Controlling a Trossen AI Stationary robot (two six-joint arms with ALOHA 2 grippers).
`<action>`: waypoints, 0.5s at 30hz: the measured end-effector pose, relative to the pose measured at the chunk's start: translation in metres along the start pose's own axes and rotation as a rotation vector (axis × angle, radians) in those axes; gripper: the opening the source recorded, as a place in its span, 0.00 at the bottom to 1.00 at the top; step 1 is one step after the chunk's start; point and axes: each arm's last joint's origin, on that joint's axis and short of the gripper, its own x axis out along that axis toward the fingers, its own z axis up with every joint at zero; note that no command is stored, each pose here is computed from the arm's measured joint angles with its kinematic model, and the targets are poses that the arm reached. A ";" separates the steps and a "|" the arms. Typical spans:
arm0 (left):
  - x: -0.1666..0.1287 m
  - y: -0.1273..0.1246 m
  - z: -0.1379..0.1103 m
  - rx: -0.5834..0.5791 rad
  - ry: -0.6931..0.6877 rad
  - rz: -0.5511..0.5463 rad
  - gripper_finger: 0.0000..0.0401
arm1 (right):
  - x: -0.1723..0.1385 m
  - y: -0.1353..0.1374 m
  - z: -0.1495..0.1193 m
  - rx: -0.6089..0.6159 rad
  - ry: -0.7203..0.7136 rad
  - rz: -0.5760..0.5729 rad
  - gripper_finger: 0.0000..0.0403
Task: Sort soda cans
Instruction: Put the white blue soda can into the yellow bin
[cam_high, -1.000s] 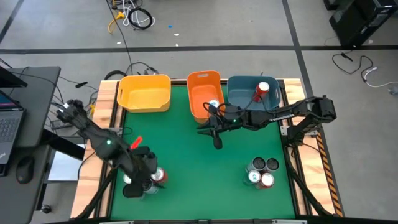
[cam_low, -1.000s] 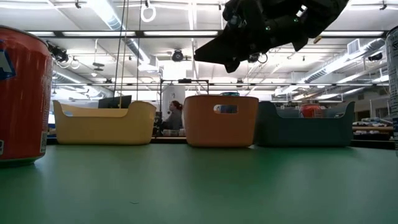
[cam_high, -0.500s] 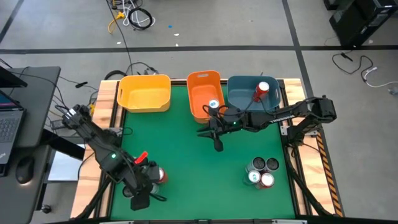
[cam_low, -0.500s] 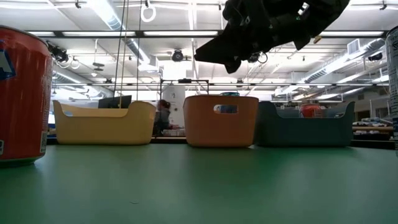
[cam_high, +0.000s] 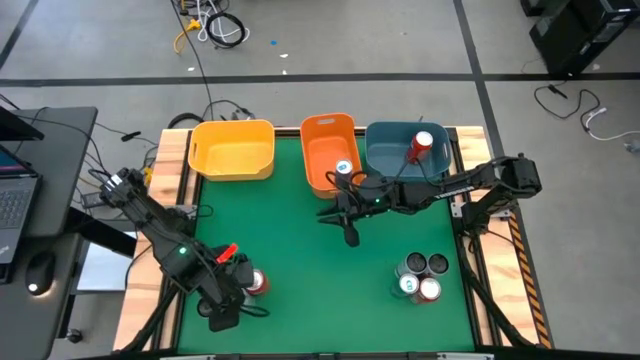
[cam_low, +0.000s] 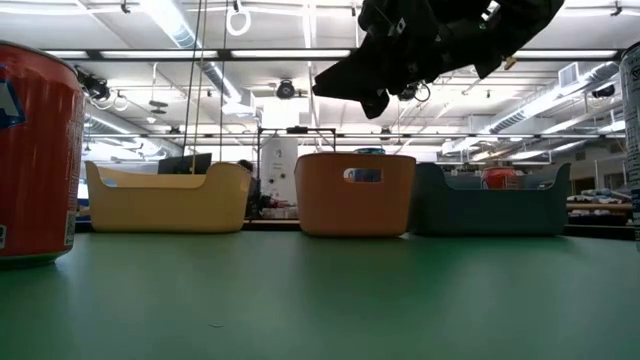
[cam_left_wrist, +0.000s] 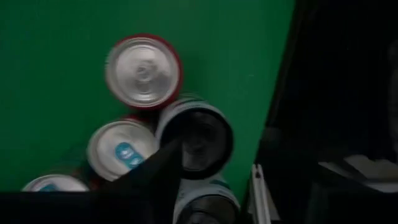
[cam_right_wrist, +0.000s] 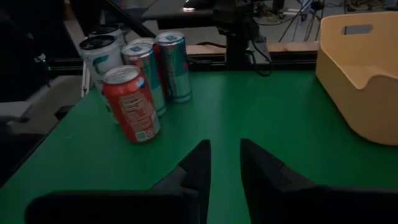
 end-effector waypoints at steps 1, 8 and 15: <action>0.000 0.001 0.000 -0.008 -0.008 0.014 0.61 | 0.000 0.000 0.000 -0.001 0.002 0.000 0.18; 0.010 0.000 -0.007 -0.036 -0.005 0.041 0.82 | 0.000 0.000 -0.002 -0.001 0.023 0.000 0.18; 0.021 0.000 -0.016 -0.034 0.025 0.058 0.90 | 0.000 0.002 -0.002 -0.004 0.024 0.005 0.18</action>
